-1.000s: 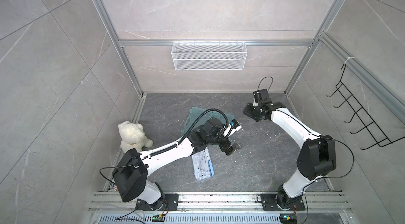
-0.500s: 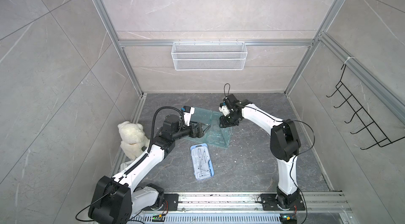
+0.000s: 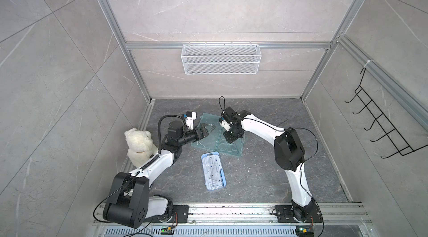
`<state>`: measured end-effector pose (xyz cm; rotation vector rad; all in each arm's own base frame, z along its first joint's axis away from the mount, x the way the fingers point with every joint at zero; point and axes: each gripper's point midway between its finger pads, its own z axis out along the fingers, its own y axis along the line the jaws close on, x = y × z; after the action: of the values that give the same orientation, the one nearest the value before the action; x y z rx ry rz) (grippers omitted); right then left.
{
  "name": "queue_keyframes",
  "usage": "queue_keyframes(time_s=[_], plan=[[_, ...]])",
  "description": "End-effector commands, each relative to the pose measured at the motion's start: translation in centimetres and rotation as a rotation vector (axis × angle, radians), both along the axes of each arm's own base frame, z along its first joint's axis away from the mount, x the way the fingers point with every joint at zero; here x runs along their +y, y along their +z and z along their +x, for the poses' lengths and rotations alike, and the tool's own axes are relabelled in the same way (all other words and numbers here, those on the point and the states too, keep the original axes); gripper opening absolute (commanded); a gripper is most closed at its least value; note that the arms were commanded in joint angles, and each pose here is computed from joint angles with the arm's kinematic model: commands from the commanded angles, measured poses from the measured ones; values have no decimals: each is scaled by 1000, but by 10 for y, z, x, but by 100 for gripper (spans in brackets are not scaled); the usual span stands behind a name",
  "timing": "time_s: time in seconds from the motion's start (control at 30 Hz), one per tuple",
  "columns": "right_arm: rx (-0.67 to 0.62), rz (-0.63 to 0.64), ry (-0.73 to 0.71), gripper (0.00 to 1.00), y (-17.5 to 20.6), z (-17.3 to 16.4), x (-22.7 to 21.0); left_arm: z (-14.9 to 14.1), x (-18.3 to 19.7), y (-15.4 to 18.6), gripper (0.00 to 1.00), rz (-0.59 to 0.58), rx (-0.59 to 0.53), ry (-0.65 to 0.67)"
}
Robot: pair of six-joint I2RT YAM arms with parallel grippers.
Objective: Open the ruler set and take out the ruler
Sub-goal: Pick up the ruler from the ruler set box.
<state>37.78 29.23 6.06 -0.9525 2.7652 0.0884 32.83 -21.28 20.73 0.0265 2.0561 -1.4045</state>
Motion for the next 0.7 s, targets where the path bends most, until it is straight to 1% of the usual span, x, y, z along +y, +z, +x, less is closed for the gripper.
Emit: queue_keyframes(time_s=[0.0,0.1,0.27,0.5,0.67], plan=[[-23,-81,0,49,-7,8,-14,3,6,6,100,64,-29,26],[-23,-93,-1,49,-15,10,-14,5,10,-5,100,107,7,52],[-26,-84,-26,48,-22,20,-9,6,13,-11,100,134,20,58],[-25,-66,-72,48,-30,33,-7,5,13,-12,100,146,18,54],[-19,-78,-81,44,-36,37,-8,5,13,-12,100,149,17,53]])
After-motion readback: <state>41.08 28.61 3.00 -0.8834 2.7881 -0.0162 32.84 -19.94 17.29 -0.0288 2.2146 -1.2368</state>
